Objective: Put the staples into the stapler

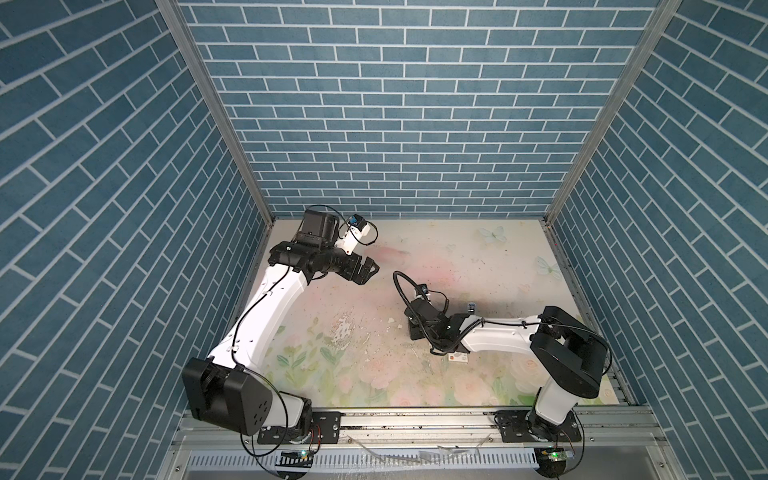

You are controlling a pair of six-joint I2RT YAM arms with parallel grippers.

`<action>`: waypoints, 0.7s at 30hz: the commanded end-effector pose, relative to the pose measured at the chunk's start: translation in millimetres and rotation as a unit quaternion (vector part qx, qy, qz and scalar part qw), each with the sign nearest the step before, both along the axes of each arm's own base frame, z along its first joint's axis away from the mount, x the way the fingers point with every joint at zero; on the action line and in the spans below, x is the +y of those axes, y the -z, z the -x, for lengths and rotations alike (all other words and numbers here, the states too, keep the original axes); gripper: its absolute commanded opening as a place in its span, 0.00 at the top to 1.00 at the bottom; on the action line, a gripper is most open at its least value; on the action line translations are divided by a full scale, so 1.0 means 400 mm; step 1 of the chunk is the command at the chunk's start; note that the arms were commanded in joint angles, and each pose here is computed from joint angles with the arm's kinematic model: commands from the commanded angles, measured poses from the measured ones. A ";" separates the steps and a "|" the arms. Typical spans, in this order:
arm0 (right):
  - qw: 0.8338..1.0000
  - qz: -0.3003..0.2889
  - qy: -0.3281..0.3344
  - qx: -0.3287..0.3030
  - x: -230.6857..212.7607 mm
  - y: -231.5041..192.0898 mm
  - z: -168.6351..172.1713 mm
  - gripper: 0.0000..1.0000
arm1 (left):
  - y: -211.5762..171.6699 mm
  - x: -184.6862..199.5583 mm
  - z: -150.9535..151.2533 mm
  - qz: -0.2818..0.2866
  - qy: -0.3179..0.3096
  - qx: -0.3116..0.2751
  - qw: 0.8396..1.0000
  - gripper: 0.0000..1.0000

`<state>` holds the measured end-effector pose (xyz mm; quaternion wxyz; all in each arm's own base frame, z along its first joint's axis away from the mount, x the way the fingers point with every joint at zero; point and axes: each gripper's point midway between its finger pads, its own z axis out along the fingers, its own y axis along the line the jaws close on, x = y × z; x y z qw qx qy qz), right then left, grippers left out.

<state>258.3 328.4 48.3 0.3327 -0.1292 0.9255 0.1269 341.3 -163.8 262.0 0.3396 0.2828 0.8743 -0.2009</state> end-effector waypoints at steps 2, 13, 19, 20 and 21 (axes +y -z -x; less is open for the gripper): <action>1.000 -0.010 0.002 -0.002 0.007 -0.012 -0.001 0.88 | 0.000 0.002 0.003 0.008 -0.002 0.002 1.000 0.01; 1.000 -0.006 0.001 0.004 0.010 0.002 0.001 0.88 | 0.004 0.003 0.006 0.009 -0.002 0.003 1.000 0.00; 1.000 -0.005 0.002 0.006 0.009 0.010 0.002 0.88 | 0.002 0.003 0.005 0.009 -0.002 0.002 1.000 0.00; 1.000 -0.004 0.001 0.006 0.009 0.011 0.003 0.88 | 0.003 0.003 0.004 0.009 -0.003 0.002 1.000 0.00; 1.000 -0.003 0.002 0.006 0.007 0.013 0.002 0.88 | 0.003 0.002 0.005 0.009 -0.002 0.003 1.000 0.00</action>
